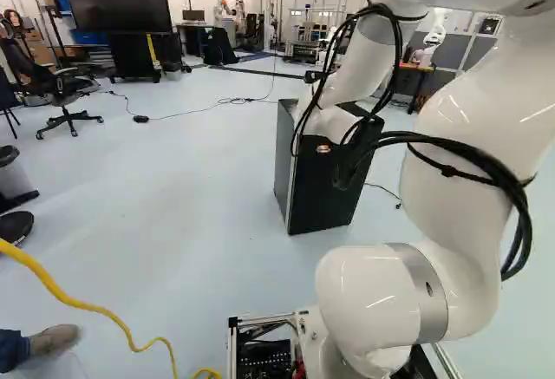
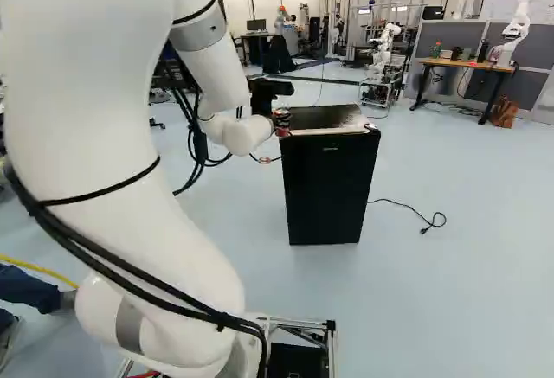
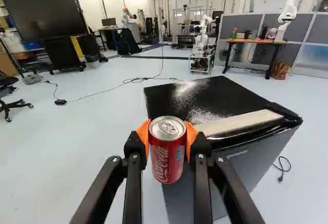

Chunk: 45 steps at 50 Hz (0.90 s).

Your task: Grab a drink from the fridge

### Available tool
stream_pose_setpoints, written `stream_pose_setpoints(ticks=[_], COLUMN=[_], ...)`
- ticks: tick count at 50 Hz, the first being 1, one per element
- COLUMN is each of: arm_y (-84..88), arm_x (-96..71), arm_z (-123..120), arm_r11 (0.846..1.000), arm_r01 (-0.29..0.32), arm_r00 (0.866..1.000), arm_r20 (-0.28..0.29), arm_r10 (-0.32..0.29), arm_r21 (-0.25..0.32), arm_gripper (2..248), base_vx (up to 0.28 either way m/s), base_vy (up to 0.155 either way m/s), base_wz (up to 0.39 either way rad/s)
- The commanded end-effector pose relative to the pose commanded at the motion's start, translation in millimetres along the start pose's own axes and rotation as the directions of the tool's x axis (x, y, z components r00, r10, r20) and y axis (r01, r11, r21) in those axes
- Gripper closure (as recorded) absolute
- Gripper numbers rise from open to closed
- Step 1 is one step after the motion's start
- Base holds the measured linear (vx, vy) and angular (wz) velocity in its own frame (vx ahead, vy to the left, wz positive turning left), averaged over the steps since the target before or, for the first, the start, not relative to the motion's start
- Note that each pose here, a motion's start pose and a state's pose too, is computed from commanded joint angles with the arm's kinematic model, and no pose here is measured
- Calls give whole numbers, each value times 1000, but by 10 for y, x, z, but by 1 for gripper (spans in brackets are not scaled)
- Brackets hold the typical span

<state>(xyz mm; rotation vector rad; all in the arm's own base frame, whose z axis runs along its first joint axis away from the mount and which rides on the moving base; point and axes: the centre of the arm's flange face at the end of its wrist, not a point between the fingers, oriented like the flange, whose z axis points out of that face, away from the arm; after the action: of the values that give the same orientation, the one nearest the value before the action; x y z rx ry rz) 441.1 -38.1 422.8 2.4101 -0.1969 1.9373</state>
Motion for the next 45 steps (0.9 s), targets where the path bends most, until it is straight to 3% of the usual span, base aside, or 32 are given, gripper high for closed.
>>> stream_pose_setpoints(ticks=[27, 45], arm_y=[-107, -129], arm_x=[-434, -670], arm_z=[-821, -1191], arm_r11=[998, 995], arm_r01=[38, 55], arm_r00=[997, 995], arm_r20=[58, 84], arm_r10=[-41, -62], arm_r21=[57, 84], arm_gripper=[157, 157], base_vx=[0, 0], base_vy=[0, 0], base_wz=[0, 0])
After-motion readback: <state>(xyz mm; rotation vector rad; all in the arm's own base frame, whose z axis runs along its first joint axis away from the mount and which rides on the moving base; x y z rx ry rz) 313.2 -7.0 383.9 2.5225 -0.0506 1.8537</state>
